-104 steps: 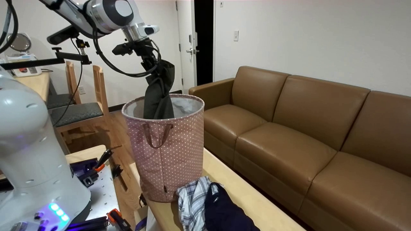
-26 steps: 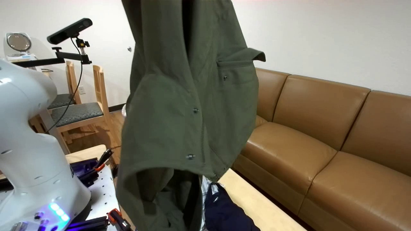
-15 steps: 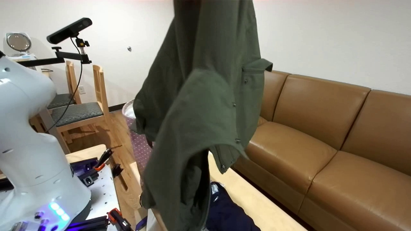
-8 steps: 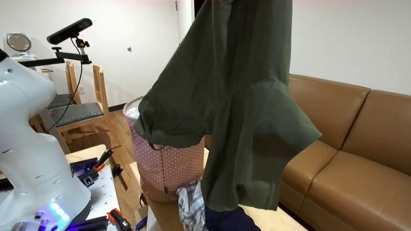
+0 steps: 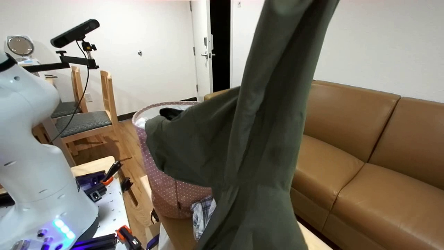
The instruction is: Remove three things from the carrier bag and put them on the table
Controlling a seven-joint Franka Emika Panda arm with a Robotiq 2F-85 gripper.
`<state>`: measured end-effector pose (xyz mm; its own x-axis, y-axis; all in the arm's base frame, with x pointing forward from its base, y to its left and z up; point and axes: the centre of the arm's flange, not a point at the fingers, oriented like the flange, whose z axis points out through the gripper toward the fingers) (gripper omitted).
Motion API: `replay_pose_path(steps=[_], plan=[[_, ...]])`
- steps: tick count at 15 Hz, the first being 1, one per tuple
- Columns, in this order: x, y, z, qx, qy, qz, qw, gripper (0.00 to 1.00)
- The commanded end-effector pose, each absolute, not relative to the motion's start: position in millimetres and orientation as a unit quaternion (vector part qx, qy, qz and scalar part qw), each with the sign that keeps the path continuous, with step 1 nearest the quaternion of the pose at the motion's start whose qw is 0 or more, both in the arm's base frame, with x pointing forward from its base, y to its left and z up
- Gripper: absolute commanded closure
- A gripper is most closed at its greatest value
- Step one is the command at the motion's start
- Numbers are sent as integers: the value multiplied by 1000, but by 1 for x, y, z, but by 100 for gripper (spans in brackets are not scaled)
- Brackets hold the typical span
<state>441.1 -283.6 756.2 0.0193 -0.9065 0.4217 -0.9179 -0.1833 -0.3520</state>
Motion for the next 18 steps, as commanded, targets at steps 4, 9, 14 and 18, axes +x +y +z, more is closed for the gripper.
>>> replay_pose_path(steps=[4, 9, 14, 18], plan=[[488, -290, 666, 741, -633, 225, 17, 95], [491, -290, 664, 755, -621, 209, 5, 95], [527, -225, 584, 830, -544, 118, -38, 95], [529, -193, 518, 873, -487, 27, -14, 95]])
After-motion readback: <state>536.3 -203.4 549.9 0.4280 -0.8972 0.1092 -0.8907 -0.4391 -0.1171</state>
